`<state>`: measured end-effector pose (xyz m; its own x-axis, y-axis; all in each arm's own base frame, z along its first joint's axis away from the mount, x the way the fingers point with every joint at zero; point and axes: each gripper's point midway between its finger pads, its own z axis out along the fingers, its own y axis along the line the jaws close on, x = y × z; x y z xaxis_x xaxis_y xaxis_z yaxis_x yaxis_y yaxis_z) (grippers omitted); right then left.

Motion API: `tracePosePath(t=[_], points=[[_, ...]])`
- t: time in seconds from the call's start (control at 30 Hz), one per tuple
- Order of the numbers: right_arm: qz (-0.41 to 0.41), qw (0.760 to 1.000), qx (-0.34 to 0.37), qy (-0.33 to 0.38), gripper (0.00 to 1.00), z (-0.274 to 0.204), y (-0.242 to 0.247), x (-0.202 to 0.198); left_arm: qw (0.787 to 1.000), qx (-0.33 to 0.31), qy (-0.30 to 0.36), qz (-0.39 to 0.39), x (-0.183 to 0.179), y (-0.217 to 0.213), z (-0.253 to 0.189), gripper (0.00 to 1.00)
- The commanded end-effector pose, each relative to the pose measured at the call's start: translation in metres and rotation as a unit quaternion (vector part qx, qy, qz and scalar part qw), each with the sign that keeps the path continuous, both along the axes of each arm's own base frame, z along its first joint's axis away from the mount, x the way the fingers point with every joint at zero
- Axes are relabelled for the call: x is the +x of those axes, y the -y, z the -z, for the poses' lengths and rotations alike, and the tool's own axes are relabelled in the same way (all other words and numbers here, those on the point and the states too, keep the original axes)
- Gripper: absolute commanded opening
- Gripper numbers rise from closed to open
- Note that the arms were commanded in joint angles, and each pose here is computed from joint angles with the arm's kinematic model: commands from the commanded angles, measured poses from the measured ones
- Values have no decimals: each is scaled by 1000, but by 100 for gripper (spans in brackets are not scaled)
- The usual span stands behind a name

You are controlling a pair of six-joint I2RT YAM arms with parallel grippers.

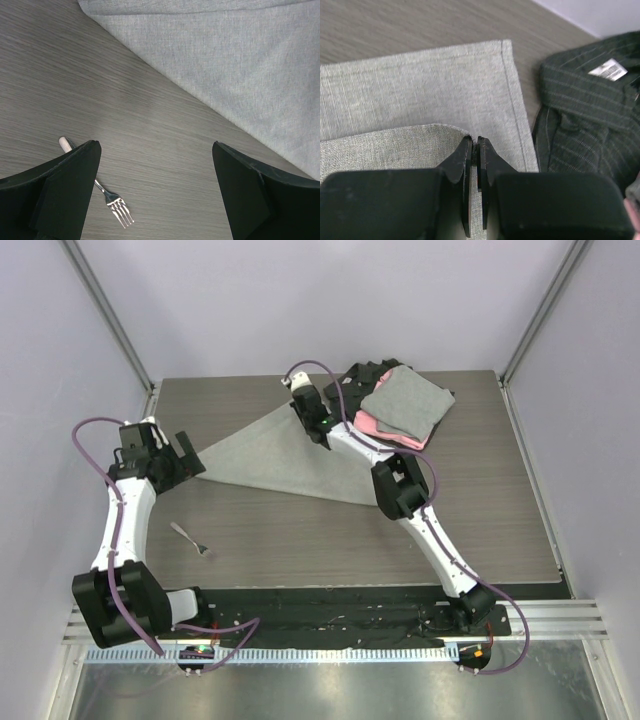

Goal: Fold the napkin, place the utensils inside, and roll it up
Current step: Fold the napkin

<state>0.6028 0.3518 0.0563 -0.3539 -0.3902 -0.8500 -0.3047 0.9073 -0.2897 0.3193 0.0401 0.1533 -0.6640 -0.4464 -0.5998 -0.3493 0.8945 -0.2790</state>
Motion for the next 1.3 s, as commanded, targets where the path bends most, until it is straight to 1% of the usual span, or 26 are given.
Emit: tracePosePath(t=[0.0,0.23,0.43,0.77,0.97,1.27], points=[[6,995,34,96,1,-57,-6,27,1000,-3,16,7,8,1,-3,100],[-12,991,24,131,1,-56,-14,38,1000,-4,16,7,9,1,-3,100],[-9,988,24,151,1,-52,-13,47,1000,-5,15,10,9,2,-3,100],[2,981,35,189,1,-59,-8,58,1000,-7,14,11,10,2,-2,100],[14,979,35,199,1,-60,0,63,1000,-9,13,12,10,3,-1,100],[11,977,35,208,1,-60,1,67,1000,-13,10,14,11,4,1,100]])
